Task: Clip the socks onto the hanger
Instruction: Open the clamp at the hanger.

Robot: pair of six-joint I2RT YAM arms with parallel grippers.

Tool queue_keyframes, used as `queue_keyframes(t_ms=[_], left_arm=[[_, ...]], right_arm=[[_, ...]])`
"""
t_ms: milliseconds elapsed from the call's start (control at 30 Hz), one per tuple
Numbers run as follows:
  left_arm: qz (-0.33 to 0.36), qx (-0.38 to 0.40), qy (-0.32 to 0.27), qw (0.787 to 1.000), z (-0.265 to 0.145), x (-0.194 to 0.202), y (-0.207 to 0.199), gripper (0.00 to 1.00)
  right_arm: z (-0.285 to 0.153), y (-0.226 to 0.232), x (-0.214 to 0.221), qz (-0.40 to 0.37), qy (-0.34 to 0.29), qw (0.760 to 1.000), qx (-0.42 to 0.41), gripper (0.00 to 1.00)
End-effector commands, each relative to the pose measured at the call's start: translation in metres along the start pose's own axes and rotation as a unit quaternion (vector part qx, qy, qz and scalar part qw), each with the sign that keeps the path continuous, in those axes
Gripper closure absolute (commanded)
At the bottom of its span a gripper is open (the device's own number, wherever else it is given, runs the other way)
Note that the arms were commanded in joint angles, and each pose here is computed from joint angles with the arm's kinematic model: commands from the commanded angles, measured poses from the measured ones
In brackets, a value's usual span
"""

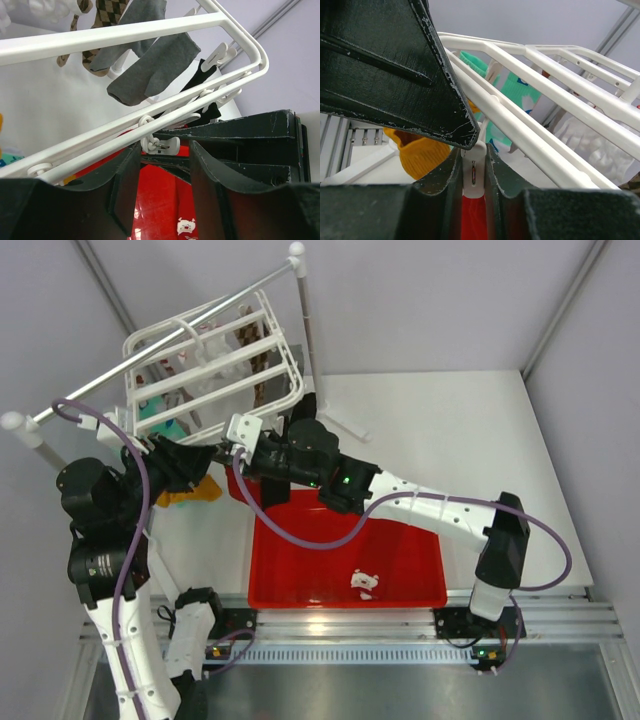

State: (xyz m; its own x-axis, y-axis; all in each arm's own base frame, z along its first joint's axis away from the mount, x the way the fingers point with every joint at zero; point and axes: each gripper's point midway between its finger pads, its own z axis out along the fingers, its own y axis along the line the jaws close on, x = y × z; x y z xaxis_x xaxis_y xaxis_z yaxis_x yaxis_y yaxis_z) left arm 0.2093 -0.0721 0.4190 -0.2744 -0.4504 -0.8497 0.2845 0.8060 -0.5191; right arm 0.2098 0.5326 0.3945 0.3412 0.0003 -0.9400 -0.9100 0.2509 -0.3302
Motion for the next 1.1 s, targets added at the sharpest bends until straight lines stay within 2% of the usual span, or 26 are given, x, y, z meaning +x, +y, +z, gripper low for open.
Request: queue_keyframes(t_ms=[0,167,433,567,667,700,800,967,1000,1067], left_arm=[[0.010,-0.007,-0.016,1.000,0.001,-0.012,0.000,0.52],[0.007,-0.019,-0.021,1.000,0.001,-0.013,0.004,0.54],[0.002,-0.033,-0.031,0.999,0.001,-0.016,0.009,0.66],[-0.011,-0.023,-0.028,0.999,0.004,-0.014,0.007,0.74],[-0.014,-0.017,-0.026,0.999,0.005,-0.013,0.005,0.85],[-0.013,-0.014,-0.026,0.999,0.004,-0.014,0.004,0.89],[-0.014,-0.013,-0.027,0.999,0.005,-0.015,0.003,0.96],[-0.017,-0.010,-0.025,0.999,0.006,-0.014,0.003,1.00],[-0.016,-0.009,-0.025,1.000,0.006,-0.014,0.003,1.00],[-0.018,-0.007,-0.025,0.999,0.006,-0.014,0.002,1.00]], right_arm=[[-0.015,-0.002,-0.059,0.009,-0.063,0.998,-0.012,1.00],[-0.016,-0.002,-0.065,0.019,-0.070,0.997,-0.016,1.00],[-0.018,-0.006,-0.073,0.039,-0.081,0.996,-0.011,1.00],[-0.018,-0.003,-0.076,0.045,-0.086,0.995,-0.020,1.00],[-0.019,-0.003,-0.075,0.044,-0.084,0.995,-0.019,0.99],[-0.019,-0.002,-0.073,0.043,-0.082,0.995,-0.020,0.95],[-0.019,-0.003,-0.067,0.039,-0.075,0.996,-0.017,0.89],[-0.020,-0.004,-0.062,0.035,-0.071,0.997,-0.015,0.86],[-0.019,-0.003,-0.062,0.035,-0.070,0.997,-0.017,0.92],[-0.020,-0.004,-0.062,0.034,-0.071,0.997,-0.017,0.93]])
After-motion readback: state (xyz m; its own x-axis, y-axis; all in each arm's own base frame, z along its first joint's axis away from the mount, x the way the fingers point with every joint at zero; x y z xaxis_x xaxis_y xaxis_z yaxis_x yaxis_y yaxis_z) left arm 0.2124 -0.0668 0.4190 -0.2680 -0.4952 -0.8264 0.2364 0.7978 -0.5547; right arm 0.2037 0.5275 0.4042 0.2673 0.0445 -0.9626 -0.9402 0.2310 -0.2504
